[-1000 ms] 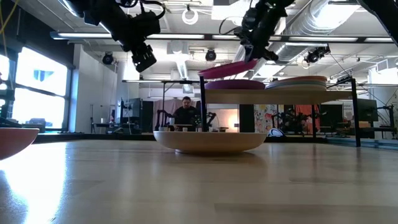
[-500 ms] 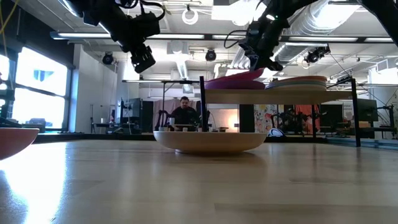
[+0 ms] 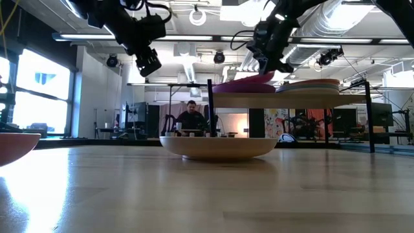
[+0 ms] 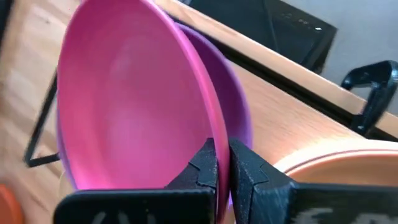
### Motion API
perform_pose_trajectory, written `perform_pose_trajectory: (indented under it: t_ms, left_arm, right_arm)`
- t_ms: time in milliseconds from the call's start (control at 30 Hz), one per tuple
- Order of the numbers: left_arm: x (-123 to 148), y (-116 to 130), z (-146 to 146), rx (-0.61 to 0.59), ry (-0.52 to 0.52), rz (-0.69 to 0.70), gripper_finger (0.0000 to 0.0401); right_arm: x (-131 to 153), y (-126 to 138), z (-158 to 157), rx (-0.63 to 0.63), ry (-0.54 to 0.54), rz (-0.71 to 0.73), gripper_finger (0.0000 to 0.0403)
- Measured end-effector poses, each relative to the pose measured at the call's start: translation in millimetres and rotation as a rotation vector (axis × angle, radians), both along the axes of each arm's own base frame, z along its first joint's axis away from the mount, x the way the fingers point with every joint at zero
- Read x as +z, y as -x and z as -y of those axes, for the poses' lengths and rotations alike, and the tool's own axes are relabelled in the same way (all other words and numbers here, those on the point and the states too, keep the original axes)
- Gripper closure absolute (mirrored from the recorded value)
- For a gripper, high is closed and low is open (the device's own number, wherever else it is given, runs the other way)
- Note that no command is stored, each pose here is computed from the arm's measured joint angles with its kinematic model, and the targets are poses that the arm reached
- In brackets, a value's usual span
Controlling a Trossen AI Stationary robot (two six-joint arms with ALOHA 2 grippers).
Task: Place and stack plates onto a shelf
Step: Stack the pink plate on top of the violet plate
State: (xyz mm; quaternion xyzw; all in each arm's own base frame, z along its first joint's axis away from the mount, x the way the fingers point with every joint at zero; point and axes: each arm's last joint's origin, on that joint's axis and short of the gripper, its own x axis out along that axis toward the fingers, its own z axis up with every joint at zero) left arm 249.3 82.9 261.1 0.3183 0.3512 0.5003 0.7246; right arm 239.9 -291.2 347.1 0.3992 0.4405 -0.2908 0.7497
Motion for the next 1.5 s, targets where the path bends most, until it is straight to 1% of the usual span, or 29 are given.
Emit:
perform_pose_trajectory:
  t_ms: [200,500,600,767,867,1033,1167,1233,1333,1400,1500]
  left_arm:
    - [0,1,-3,0.011,0.001,0.0,0.0284]
    - [0,1,-4,-0.005,0.009,0.002,0.0284]
    - [0,1,-4,-0.005,0.009,0.003,0.0284]
    - [0,1,-4,-0.006,0.008,0.003,0.0284]
    - [0,1,-4,-0.006,0.008,0.004,0.0284]
    - [0,1,-4,-0.006,0.008,0.003,0.0284]
    - [0,1,-4,-0.006,0.008,0.002,0.0284]
    - [0,1,-4,-0.006,0.009,0.003,0.0284]
    - [0,1,-4,-0.006,0.009,0.003,0.0284]
    - [-1,1,-4,-0.019,0.023,0.016,0.0284]
    - [-4,0,-3,-0.055,0.077,0.062,0.0284]
  right_arm:
    - [0,0,1,-0.045,0.012,-0.026,0.0403]
    - [0,1,1,-0.058,0.015,-0.037,0.0401]
    - [0,1,1,-0.058,0.016,-0.038,0.0388]
    - [-1,1,1,-0.082,0.026,-0.058,0.0345]
    - [-1,1,1,-0.082,0.026,-0.057,0.0326]
    - [1,2,1,-0.078,0.024,-0.061,0.0318]
    - [9,9,-2,-0.08,-0.024,-0.049,0.0318]
    - [16,11,-7,-0.073,-0.072,-0.032,0.0318]
    - [28,8,-18,-0.042,-0.096,-0.025,0.0321]
    - [35,3,-30,-0.01,-0.116,-0.039,0.0326]
    - [39,-12,-48,0.057,-0.11,-0.038,0.0332]
